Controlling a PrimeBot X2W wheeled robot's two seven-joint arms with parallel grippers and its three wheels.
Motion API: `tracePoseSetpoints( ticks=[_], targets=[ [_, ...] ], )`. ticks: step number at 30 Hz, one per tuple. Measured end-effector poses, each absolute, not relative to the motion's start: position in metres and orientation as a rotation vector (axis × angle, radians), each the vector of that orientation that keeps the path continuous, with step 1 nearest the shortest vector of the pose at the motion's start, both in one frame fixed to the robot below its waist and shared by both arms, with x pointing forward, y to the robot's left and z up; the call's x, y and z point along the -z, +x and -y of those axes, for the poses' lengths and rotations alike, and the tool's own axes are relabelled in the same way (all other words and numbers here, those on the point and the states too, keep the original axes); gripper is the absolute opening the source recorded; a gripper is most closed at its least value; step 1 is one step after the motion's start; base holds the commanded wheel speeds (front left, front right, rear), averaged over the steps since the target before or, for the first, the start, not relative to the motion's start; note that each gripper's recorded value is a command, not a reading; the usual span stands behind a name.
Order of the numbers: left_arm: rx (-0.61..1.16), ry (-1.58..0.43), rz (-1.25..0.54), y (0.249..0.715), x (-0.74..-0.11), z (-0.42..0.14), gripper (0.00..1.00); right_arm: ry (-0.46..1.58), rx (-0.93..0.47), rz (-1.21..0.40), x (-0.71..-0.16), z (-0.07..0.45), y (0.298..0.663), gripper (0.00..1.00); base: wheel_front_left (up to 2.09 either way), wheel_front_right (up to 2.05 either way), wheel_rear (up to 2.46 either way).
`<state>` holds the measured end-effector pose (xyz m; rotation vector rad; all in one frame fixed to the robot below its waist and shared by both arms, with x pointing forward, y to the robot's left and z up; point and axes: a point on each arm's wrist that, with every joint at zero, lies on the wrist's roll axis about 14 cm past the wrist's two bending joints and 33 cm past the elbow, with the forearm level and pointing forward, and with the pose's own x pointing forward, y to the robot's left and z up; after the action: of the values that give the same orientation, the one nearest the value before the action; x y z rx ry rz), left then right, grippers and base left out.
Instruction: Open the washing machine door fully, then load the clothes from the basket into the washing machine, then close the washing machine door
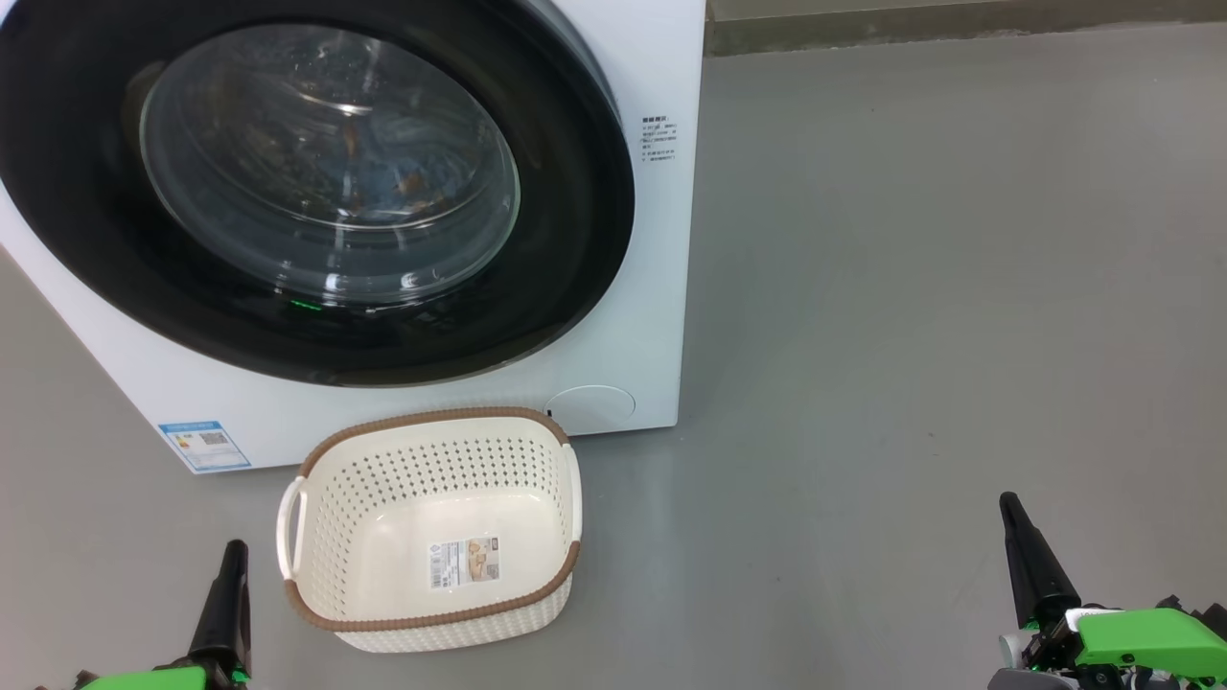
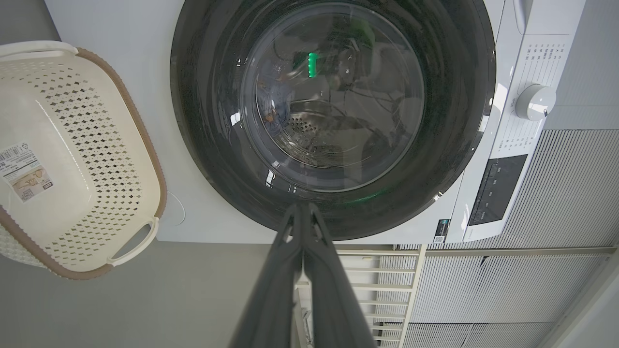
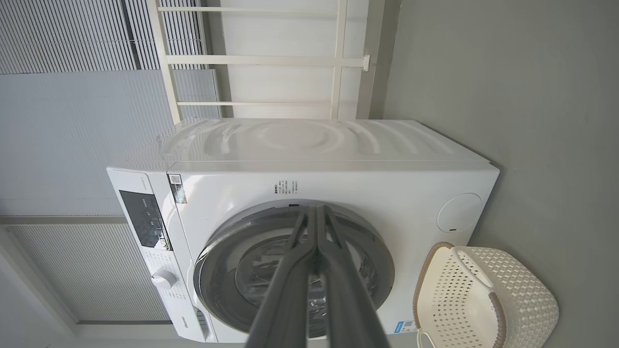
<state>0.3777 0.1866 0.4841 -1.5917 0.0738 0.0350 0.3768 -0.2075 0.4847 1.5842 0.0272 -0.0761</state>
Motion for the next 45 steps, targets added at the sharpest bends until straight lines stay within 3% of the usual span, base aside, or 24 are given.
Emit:
tracePoseSetpoints(
  ticks=[45],
  targets=[
    [-0.036, -1.590, -0.073, 0.3776, -0.4841, -0.1873, 0.00, 1.585, 0.077, -0.026, -0.4846, 0.2086, 0.3765, 0.00, 0.00, 0.00, 0.00]
  ],
)
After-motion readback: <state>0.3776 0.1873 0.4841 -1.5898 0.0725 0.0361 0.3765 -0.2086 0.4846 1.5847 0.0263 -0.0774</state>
